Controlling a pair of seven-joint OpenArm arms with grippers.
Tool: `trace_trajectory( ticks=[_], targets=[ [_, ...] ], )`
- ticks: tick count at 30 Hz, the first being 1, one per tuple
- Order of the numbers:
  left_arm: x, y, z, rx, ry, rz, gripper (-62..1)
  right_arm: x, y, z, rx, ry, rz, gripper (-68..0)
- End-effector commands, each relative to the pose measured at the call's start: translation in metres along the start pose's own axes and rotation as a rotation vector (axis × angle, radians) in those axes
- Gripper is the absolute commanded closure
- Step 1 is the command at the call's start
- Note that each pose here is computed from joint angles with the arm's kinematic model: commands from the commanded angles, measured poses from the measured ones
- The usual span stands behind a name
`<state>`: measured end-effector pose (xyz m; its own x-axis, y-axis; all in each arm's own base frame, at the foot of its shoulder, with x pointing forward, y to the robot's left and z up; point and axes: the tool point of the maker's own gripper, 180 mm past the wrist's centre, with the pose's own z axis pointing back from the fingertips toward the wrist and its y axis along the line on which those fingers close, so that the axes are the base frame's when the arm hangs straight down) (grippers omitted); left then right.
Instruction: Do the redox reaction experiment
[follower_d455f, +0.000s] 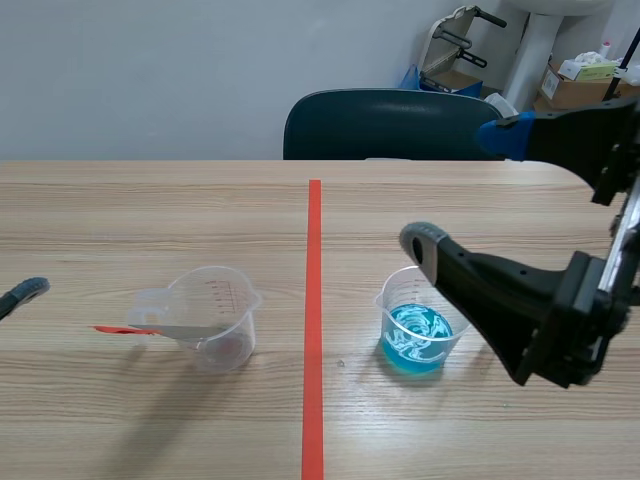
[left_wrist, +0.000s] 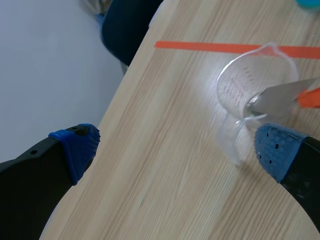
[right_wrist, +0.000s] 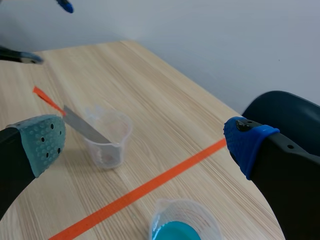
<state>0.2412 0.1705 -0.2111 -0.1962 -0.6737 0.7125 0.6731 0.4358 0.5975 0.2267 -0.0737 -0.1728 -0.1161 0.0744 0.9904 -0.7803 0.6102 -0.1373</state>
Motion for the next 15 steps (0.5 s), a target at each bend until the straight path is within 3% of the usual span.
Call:
trace_trajectory(
  ticks=[1,6,15],
  targets=[
    [0.008,0.006,0.0,0.031,-0.03,0.001,-62.3,0.008,-0.002,0.0,-0.026,-0.018,-0.005,-67.9],
    [0.024,0.001,-0.001,0.056,-0.086,0.054,-62.3,0.004,-0.015,0.016,-0.132,0.052,-0.01,-67.9],
    [0.038,-0.002,-0.008,0.18,-0.186,0.219,-62.3,0.01,-0.017,0.029,-0.185,0.115,0.025,-67.9]
  ],
)
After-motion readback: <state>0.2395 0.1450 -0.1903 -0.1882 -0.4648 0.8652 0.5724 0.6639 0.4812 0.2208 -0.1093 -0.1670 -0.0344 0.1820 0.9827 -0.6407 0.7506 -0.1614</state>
